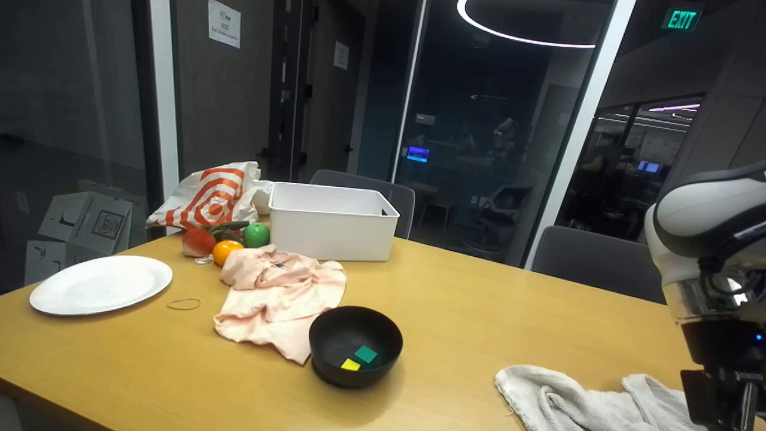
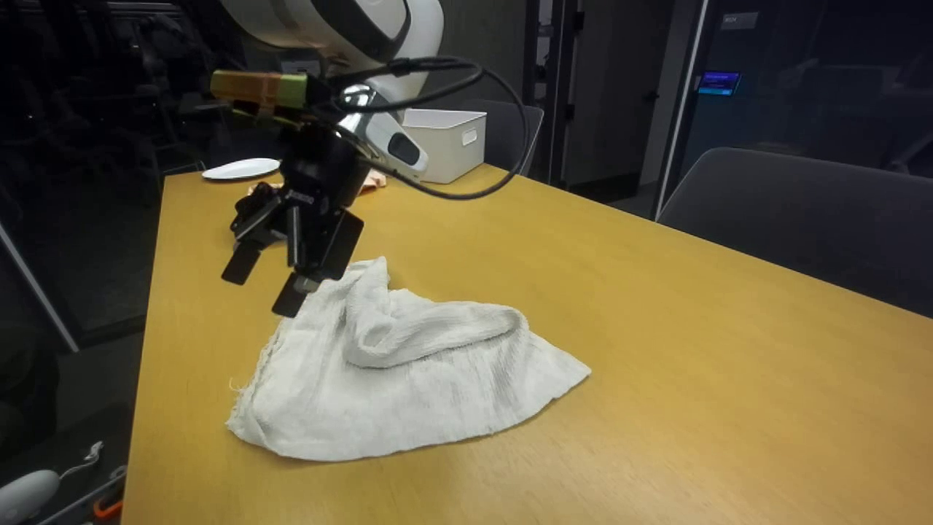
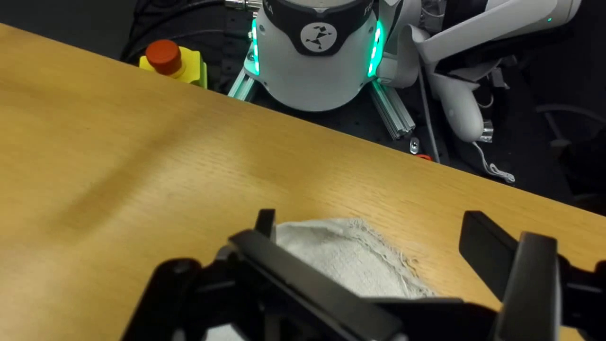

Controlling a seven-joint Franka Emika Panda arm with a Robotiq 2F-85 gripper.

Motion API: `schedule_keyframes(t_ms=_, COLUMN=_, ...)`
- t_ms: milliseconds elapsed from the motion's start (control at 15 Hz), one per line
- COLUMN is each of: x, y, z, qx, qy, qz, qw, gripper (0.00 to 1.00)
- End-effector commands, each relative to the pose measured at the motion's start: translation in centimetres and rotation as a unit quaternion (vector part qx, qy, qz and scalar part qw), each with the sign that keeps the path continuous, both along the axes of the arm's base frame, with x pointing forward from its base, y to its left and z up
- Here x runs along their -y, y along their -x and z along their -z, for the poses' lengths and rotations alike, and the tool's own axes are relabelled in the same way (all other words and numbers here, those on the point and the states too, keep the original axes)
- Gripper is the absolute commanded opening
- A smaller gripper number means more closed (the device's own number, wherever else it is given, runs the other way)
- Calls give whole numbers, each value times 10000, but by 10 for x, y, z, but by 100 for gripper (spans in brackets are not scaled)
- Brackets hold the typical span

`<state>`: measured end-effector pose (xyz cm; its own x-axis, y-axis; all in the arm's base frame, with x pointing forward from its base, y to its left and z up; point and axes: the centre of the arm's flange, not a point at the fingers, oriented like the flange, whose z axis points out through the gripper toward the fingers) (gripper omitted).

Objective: Fold the white towel

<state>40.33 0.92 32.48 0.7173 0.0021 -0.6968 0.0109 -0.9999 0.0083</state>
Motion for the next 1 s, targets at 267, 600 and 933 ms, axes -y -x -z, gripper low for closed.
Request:
schedule_keyframes(t_ms=267, x=18, y=84, z=52, qx=659, qy=-356, qz=497, qw=9960, gripper=100)
schedule_keyframes(t_ms=600, x=20, y=104, z=77, qx=1447, qy=-254, qz=571, qw=9875, gripper=100)
schedule_keyframes(t_ms=933, x=17, y=89, z=77, qx=2247, qy=-113, qz=540, qw=9729, gripper=100)
